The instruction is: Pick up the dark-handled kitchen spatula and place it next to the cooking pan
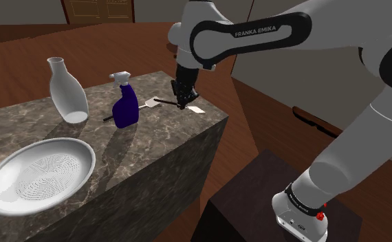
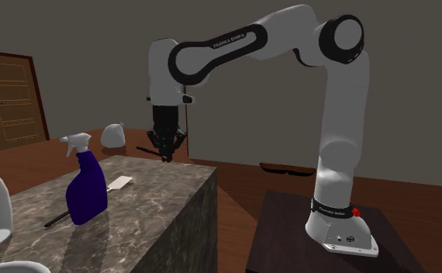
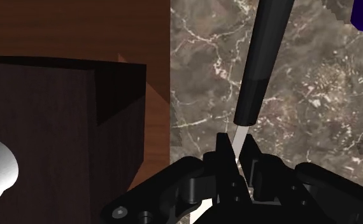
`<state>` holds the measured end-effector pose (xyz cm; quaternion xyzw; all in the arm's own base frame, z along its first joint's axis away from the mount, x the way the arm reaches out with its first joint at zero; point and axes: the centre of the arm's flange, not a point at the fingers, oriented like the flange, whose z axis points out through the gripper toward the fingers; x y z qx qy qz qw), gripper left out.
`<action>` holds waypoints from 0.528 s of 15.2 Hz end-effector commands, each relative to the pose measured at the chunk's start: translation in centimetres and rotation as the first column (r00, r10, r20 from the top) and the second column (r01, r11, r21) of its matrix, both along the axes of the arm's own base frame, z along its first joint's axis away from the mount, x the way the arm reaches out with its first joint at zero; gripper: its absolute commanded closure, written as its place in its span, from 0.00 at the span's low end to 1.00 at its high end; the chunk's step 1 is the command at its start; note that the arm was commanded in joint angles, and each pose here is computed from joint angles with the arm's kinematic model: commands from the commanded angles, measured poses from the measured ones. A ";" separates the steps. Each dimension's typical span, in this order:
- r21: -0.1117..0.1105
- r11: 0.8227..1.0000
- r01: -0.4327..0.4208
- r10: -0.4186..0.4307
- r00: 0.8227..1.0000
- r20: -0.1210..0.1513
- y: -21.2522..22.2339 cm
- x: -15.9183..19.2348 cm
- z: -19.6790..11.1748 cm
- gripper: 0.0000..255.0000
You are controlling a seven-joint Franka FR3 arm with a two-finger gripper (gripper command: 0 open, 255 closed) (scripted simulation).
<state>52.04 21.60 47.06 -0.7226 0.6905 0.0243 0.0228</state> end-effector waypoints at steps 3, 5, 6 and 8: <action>0.000 1.000 0.002 -0.002 1.000 0.000 5.0 -1.5 0.0 1.00; 0.000 1.000 0.002 -0.002 1.000 0.000 7.6 -2.0 0.0 1.00; 0.000 1.000 0.002 -0.002 1.000 0.000 8.9 -2.3 0.0 1.00; 0.000 1.000 0.002 -0.002 1.000 0.000 11.5 -2.9 0.0 1.00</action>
